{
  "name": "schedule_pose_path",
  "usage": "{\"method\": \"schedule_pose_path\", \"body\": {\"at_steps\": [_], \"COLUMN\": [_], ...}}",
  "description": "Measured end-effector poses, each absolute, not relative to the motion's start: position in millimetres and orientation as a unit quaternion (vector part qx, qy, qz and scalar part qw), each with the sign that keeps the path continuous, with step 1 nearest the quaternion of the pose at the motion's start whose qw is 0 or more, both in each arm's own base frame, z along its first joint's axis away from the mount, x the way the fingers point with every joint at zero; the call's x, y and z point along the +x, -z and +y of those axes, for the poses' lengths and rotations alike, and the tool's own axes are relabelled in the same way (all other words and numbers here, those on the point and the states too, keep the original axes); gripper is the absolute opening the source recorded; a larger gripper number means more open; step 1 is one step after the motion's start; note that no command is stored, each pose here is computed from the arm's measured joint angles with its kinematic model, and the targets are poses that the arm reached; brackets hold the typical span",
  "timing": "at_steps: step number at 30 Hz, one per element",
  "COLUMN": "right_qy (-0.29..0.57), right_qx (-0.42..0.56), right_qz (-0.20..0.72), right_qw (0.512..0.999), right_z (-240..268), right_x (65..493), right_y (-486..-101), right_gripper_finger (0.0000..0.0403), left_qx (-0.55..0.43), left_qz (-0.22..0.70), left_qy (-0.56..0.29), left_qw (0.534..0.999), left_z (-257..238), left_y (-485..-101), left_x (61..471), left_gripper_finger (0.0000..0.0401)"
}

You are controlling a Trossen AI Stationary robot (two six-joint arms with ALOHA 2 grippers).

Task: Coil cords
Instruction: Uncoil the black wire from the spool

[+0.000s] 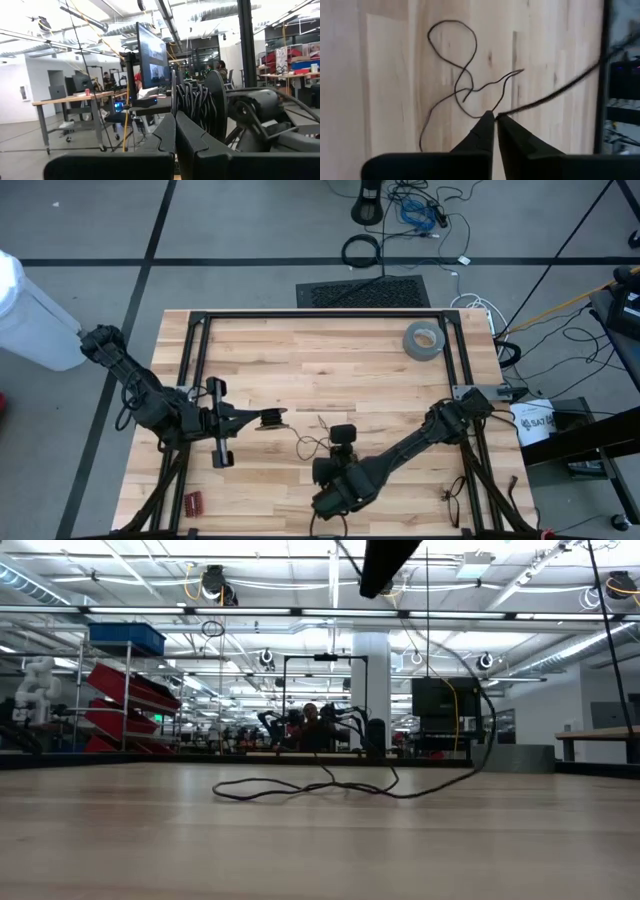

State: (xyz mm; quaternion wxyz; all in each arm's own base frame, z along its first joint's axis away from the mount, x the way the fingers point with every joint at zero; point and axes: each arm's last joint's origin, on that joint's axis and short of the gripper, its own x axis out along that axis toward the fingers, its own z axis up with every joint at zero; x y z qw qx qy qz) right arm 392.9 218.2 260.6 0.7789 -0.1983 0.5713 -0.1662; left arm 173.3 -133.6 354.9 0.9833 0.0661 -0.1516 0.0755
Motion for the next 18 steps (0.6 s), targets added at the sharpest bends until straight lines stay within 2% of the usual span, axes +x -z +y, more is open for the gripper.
{"method": "schedule_pose_path", "body": {"at_steps": [10, 18], "right_qy": [0.155, 0.196], "right_qx": [-0.195, -0.167], "right_qz": [0.559, 0.522], "right_qw": [0.791, 0.813], "right_z": [204, 177], "right_x": [357, 288], "right_y": [-301, -336], "right_gripper_finger": [0.0079, 0.0090], "left_qx": [0.067, 0.068], "left_qz": [-0.151, -0.150], "left_qy": [-0.076, -0.076], "left_qw": [0.983, 0.983], "left_z": [-134, -134], "left_y": [-355, -355], "left_x": [173, 174], "left_gripper_finger": [0.0001, 0.0001]}}
